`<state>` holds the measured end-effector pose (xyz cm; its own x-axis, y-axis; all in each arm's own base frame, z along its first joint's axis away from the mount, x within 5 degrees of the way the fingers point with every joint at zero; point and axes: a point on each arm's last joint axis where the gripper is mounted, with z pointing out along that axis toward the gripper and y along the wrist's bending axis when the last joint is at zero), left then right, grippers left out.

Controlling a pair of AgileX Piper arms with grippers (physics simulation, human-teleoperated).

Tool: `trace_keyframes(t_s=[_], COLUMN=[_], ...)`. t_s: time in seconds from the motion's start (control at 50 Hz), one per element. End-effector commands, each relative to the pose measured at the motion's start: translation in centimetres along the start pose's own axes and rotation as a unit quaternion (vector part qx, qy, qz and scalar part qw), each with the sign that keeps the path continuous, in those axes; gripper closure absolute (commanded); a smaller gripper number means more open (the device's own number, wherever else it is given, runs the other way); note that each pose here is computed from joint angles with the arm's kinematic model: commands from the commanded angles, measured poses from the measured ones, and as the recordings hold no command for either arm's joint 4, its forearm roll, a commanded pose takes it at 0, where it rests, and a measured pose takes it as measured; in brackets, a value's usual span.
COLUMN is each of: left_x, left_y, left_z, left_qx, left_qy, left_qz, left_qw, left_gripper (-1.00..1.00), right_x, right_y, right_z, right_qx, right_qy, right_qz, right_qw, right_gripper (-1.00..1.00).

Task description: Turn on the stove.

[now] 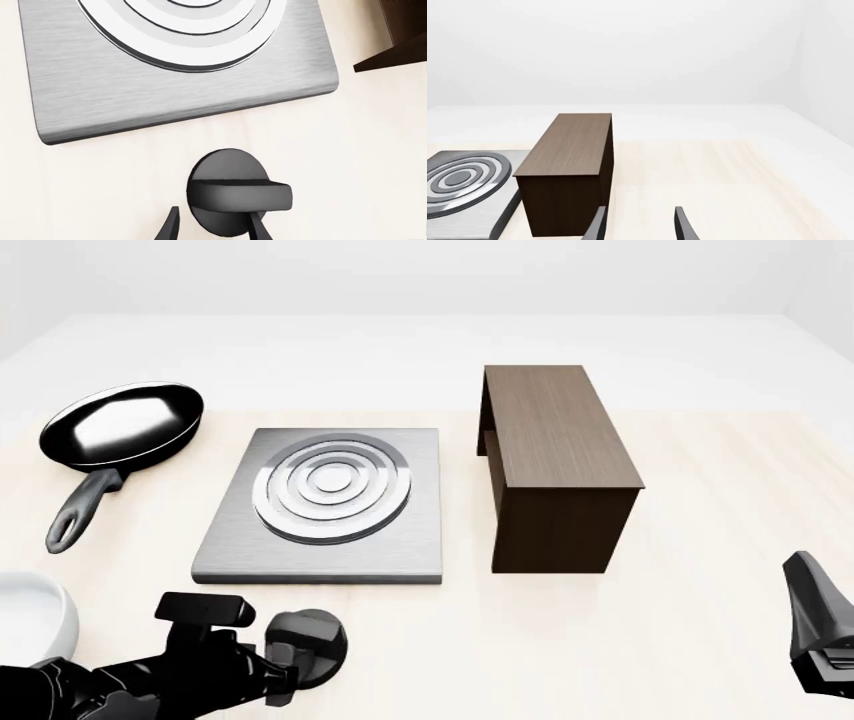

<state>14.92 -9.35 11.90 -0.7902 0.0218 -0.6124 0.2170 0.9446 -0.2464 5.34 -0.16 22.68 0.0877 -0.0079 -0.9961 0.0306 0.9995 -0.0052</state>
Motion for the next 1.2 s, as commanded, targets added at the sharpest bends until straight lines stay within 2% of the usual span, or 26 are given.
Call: trace_keyframes(t_s=[0.02,0.4,0.68,0.78,0.92,1.04,1.2], left_x=[-0.4,0.1,0.3,-0.5,-1.2,-3.4,-4.9], left_y=[-1.1,-0.2,0.9,1.4,1.7,1.8,1.7], left_z=[0.9,-1.1,-3.9,-5.8,-6.9,-9.2,-10.6], left_qx=[0.027,0.020,0.008,-0.005,-0.016,-0.032,-0.038], left_qy=[0.009,-0.001,-0.020,-0.041,-0.054,-0.085,-0.108], left_qz=[-0.015,-0.019,-0.021,-0.021,-0.017,-0.013,-0.016], left_qw=[0.9995,0.9996,0.9995,0.9989,0.9983,0.9957,0.9933], left_gripper=[-1.00,-1.00,-1.00,-1.00,-1.00,-1.00,-1.00], right_x=[0.0,0.0,0.0,0.0,0.0,0.0,0.0], right_y=[0.0,0.0,0.0,0.0,0.0,0.0,0.0], right_z=[0.0,0.0,0.0,0.0,0.0,0.0,0.0], right_qx=[0.000,0.000,0.000,0.000,0.000,0.000,0.000], right_qy=[0.000,0.000,0.000,0.000,0.000,0.000,0.000], right_qz=[0.000,0.000,0.000,0.000,0.000,0.000,0.000], right_qw=[1.0000,1.0000,1.0000,1.0000,1.0000,1.0000,1.0000], right_gripper=[-1.00,-1.00,-1.00,-1.00,-1.00,-1.00,-1.00])
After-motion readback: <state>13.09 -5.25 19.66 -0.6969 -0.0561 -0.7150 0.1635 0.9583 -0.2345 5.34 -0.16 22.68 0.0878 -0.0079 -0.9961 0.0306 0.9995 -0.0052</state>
